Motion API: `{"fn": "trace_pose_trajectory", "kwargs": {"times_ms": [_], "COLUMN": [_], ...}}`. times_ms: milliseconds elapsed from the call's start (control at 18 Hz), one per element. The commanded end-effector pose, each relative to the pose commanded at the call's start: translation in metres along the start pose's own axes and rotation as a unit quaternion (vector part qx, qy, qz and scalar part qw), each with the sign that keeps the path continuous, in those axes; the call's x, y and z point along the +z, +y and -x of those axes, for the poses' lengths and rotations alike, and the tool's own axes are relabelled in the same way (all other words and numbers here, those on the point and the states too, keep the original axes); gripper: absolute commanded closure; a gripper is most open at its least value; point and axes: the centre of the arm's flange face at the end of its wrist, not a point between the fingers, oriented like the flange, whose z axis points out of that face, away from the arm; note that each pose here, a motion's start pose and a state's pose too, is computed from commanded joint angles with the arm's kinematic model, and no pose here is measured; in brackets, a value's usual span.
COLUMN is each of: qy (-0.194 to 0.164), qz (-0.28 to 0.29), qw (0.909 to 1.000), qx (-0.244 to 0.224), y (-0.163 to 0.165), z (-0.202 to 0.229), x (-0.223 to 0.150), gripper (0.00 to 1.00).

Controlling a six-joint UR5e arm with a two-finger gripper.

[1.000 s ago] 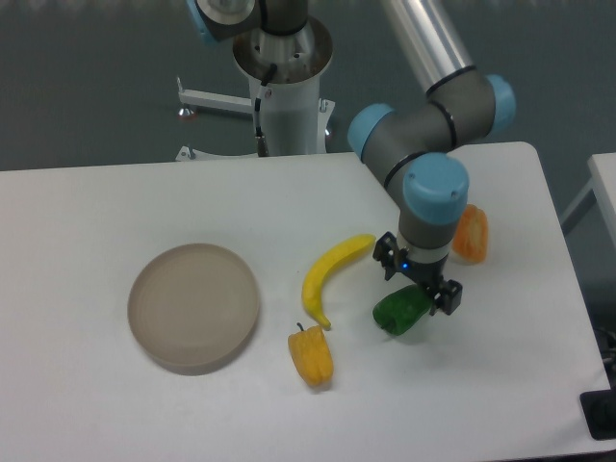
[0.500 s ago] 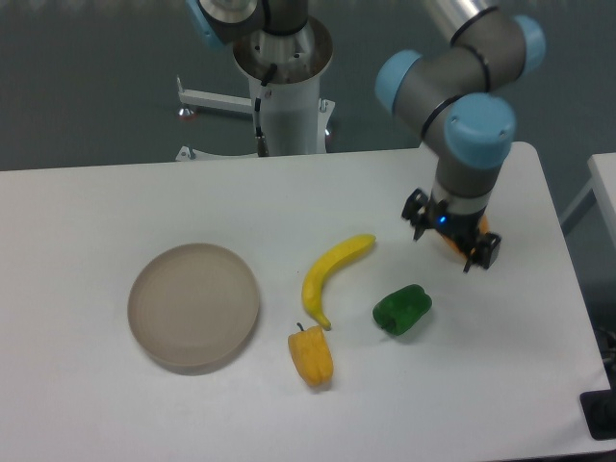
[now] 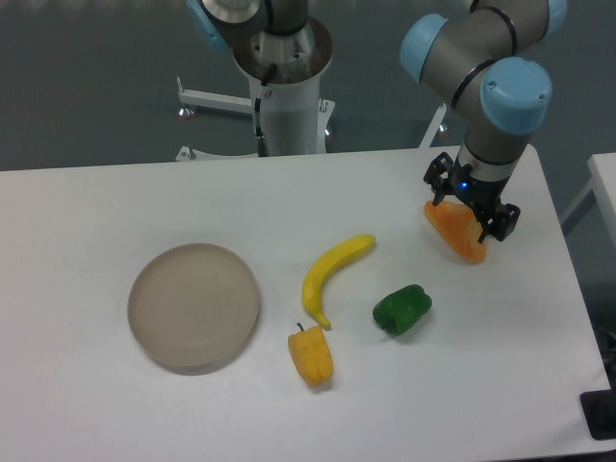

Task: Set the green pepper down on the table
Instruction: 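Move the gripper to the orange pepper and grasp it, lifting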

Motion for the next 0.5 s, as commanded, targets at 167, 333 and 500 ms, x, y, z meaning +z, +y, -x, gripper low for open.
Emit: {"fn": "trace_pose_trajectory", "kwargs": {"times_ms": [167, 333, 500], "qy": [0.0, 0.001, 0.001], "qz": [-0.008, -0.008, -0.008], "qw": [1.0, 1.0, 1.0], "qx": [0.0, 0.001, 0.002], "y": [-0.0018, -0.0017, -0.0027], "z": [0.0014, 0.0017, 0.0017], "x": [0.0024, 0.0034, 0.0044], "gripper": [0.0, 0.0, 0.0]}}
